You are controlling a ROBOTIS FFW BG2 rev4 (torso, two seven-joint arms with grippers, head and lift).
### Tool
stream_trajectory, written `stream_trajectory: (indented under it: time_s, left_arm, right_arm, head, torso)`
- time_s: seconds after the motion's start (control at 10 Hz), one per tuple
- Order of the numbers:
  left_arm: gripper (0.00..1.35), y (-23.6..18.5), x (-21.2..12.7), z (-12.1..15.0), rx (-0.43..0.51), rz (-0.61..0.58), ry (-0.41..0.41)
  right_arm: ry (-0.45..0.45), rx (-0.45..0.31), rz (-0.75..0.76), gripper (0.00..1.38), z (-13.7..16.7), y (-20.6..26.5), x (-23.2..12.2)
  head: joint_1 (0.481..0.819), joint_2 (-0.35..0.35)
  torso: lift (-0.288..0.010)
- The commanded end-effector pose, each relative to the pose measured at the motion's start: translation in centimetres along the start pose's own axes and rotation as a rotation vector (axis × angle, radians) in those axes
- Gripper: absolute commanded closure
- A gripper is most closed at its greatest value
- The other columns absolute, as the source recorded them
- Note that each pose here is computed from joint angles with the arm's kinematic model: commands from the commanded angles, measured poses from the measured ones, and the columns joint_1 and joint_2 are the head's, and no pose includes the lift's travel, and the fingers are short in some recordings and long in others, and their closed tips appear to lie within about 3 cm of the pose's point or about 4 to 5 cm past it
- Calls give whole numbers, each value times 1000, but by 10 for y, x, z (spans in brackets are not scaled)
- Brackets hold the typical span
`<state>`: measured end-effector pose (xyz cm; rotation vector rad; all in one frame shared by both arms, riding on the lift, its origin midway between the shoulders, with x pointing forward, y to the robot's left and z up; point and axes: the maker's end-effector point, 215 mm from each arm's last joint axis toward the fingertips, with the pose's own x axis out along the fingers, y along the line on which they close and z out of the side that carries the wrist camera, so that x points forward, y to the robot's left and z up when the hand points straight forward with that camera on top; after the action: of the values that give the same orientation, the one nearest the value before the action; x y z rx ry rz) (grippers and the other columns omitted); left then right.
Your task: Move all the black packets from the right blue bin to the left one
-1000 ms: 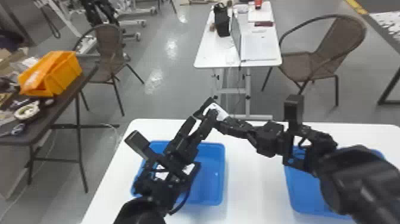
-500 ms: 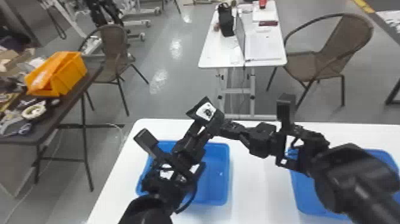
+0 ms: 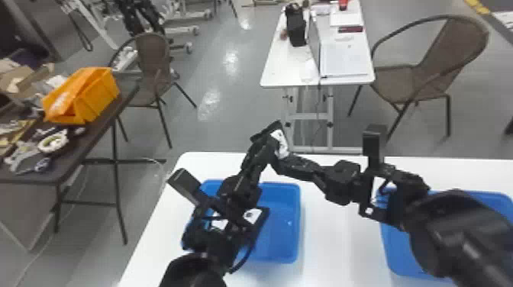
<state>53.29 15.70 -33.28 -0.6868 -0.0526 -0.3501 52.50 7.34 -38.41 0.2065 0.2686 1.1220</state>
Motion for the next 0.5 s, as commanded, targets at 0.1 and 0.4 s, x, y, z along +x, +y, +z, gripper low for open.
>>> stream_trajectory:
  time_s: [0.1,0.4]
  left_arm:
    - [1220,0,-1,4,3,2,-17]
    - [1220,-1,0,12,20,-2,-39]
  right_arm:
    - [-15,3,-11,1286,4,-4,1]
    - [-36,-2,-29,1286,11,-13,2]
  head:
    - [695,237]
    - [695,236]
  torso:
    - [0]
    - [0]
